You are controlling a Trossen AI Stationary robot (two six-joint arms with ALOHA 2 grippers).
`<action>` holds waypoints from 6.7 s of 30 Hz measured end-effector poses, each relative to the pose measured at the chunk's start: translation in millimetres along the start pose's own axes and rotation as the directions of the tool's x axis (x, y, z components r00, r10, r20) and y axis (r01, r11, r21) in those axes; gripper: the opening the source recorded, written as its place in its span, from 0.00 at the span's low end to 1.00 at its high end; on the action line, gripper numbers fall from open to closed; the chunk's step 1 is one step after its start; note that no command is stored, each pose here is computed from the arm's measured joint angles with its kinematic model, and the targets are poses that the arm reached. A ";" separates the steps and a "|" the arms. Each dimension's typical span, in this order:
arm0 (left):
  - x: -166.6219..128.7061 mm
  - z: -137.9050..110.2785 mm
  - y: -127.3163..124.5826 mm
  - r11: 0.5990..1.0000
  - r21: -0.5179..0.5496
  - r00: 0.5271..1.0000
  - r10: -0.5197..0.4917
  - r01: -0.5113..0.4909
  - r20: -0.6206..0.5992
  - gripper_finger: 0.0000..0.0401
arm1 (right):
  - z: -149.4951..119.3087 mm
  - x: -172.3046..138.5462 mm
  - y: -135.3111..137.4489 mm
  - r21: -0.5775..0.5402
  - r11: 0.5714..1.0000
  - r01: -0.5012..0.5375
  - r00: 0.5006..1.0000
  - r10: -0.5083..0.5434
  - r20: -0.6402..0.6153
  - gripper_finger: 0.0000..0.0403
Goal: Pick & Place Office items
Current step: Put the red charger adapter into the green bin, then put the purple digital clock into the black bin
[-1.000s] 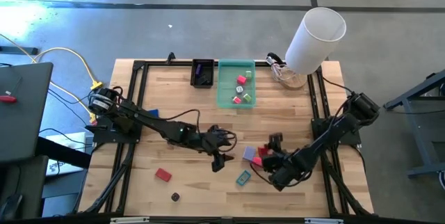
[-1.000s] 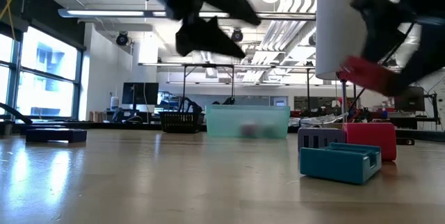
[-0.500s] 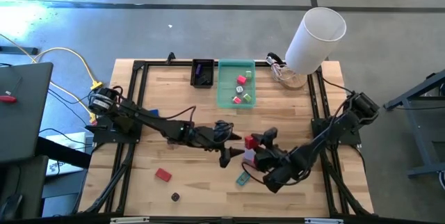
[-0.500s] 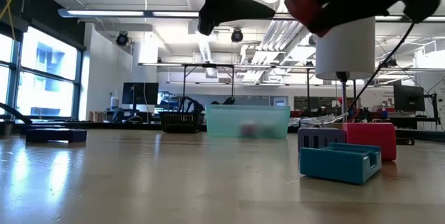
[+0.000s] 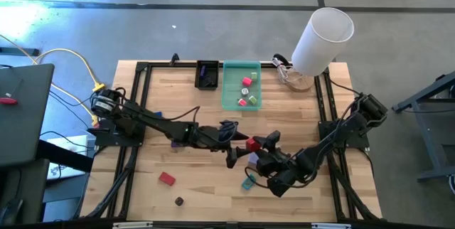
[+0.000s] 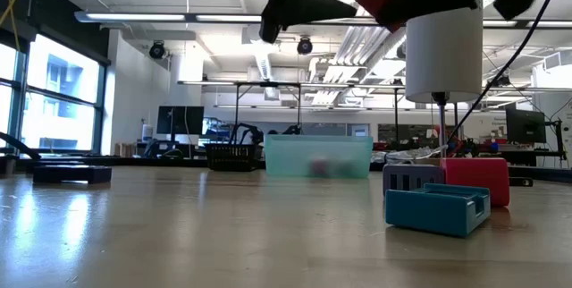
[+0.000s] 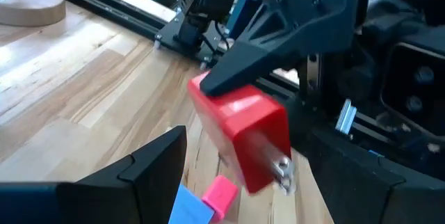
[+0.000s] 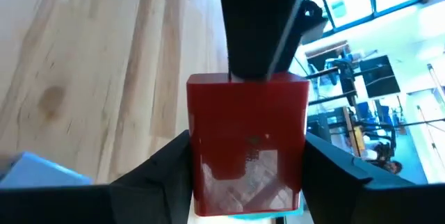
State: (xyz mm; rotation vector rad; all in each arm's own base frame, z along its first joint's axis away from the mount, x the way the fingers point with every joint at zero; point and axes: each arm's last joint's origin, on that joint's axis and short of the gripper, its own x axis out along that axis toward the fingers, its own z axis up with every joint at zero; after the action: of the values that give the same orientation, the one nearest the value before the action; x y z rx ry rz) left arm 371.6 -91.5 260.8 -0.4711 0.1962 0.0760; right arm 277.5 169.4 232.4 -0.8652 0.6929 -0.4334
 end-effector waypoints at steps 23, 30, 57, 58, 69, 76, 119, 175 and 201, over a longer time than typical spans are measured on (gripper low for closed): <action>3.9 4.4 5.0 0.998 0.015 0.995 0.055 -0.057 0.080 0.66 | 9.1 15.9 -10.3 0.011 1.000 0.027 1.000 -0.027 0.016 0.51; 3.7 3.0 3.9 0.999 0.014 0.997 0.042 -0.043 0.065 0.44 | 10.3 15.7 -10.2 -0.008 1.000 0.026 0.999 -0.025 0.024 0.52; -17.8 22.4 0.3 0.992 0.129 1.000 0.000 -0.001 0.008 0.28 | 12.6 -53.3 16.8 -0.094 0.984 0.150 0.976 -0.132 0.173 0.62; -22.8 25.9 1.5 0.990 0.141 1.000 0.023 -0.022 -0.002 0.28 | 12.2 -58.6 19.0 -0.083 0.987 0.141 0.974 -0.123 0.188 0.62; -57.7 57.8 57.6 0.877 0.164 0.885 0.464 -0.452 -0.042 0.28 | 8.8 -84.3 29.7 0.022 0.998 0.062 0.964 -0.065 0.258 0.62; -53.2 62.1 74.7 0.876 0.140 0.878 0.473 -0.461 -0.069 0.28 | 10.3 -74.3 27.9 0.064 0.998 0.000 0.971 -0.015 0.239 0.62; 11.4 35.2 249.5 0.757 -0.134 0.765 0.607 -0.639 -0.215 0.28 | 11.6 -31.7 24.4 0.183 0.868 -0.462 0.885 0.437 0.160 0.62; -137.7 -17.6 24.1 0.899 0.435 0.467 0.405 -0.046 -0.786 0.48 | 6.3 -30.3 25.3 0.226 0.844 -0.486 0.874 0.473 0.113 0.62; -129.7 -76.8 61.7 0.707 0.702 0.235 0.670 0.087 -0.704 0.48 | 6.4 -29.9 25.3 0.227 0.836 -0.499 0.867 0.486 0.113 0.62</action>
State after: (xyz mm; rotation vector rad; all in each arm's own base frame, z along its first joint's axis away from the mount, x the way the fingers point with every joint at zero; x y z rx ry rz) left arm 224.4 -75.4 193.0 0.3213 1.5429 0.1257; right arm 262.9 205.7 226.0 -0.4295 0.7660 -0.0274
